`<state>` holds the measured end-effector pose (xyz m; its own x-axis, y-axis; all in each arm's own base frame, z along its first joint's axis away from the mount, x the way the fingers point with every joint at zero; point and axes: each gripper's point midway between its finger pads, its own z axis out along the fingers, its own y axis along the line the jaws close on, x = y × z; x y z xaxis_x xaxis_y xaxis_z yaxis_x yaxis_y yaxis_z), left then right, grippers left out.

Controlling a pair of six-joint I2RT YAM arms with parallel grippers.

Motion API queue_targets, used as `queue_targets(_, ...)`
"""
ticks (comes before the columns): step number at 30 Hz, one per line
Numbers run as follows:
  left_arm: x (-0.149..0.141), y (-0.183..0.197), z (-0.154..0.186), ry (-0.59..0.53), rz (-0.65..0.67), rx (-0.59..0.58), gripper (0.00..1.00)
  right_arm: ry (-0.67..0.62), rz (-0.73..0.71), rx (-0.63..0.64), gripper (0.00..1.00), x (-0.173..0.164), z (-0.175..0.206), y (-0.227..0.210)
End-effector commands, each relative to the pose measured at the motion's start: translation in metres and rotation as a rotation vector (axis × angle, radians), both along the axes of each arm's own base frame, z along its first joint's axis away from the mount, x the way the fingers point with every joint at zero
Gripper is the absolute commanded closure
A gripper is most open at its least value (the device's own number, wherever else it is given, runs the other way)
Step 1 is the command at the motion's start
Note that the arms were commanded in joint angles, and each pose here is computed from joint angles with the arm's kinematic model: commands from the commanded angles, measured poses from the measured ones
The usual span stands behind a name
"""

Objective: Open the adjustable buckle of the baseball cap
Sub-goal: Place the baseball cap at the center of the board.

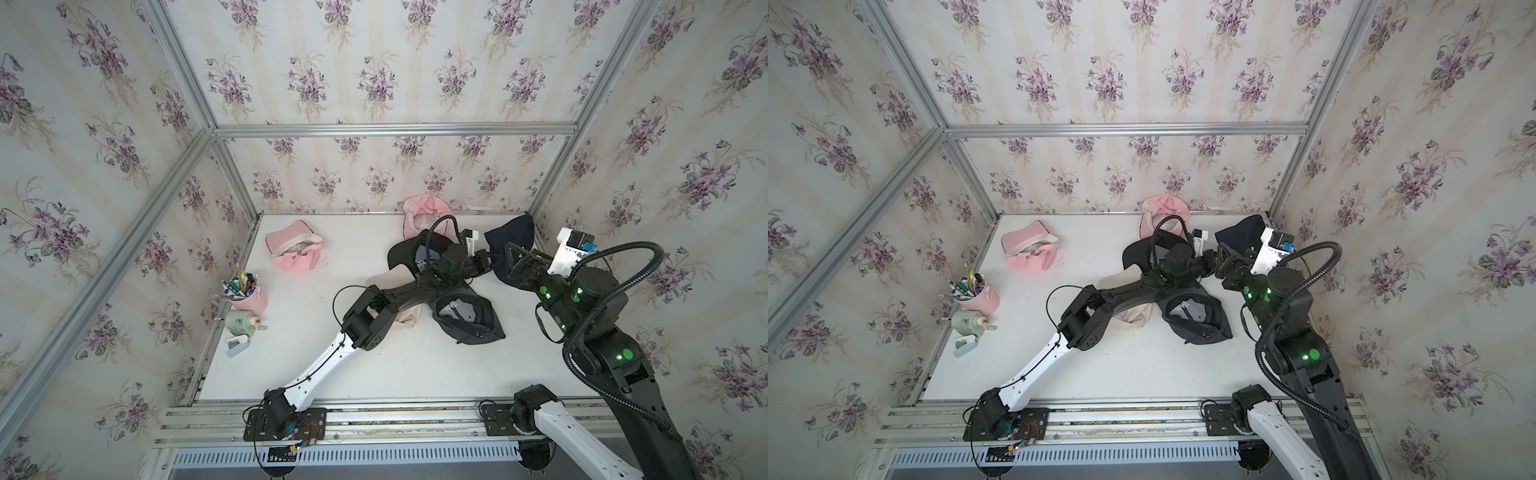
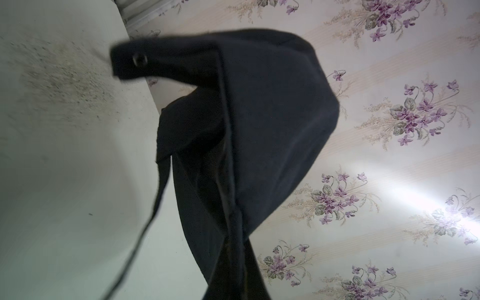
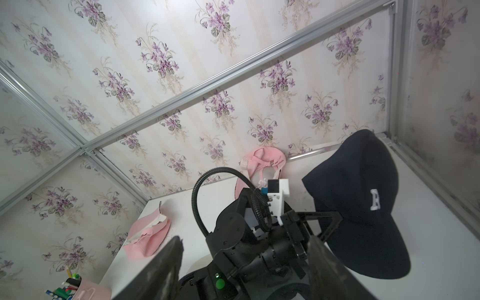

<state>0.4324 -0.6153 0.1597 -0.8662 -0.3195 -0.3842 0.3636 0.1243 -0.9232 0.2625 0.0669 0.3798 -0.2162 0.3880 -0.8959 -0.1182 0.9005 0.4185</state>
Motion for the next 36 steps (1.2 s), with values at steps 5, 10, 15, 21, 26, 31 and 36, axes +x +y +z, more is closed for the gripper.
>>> queue_targets(5,0.006,-0.009,-0.053,0.177,0.074,0.015,1.0,0.002,0.047,-0.01,0.25,-0.003,-0.007,0.007)
queue_targets(10,-0.001,-0.013,-0.087,0.246,0.088,0.107,1.0,0.018,0.049,-0.018,0.24,-0.001,-0.017,0.008)
queue_targets(15,-0.007,-0.014,-0.104,0.289,0.091,0.174,0.9,0.016,0.041,-0.016,0.24,-0.003,-0.024,0.006)
queue_targets(21,-0.013,-0.005,-0.104,0.274,0.084,0.314,0.3,0.013,0.045,-0.015,0.23,-0.004,-0.032,0.006)
queue_targets(26,-0.021,0.008,-0.088,0.211,0.066,0.454,0.0,-0.018,0.053,-0.023,0.23,-0.004,-0.028,0.007)
queue_targets(31,-0.035,0.018,-0.073,0.168,0.029,0.552,0.0,-0.044,0.076,-0.029,0.22,-0.003,-0.023,0.011)
queue_targets(36,-0.049,0.018,-0.047,0.079,-0.051,0.575,0.0,-0.032,0.057,-0.045,0.22,-0.002,-0.025,0.008)
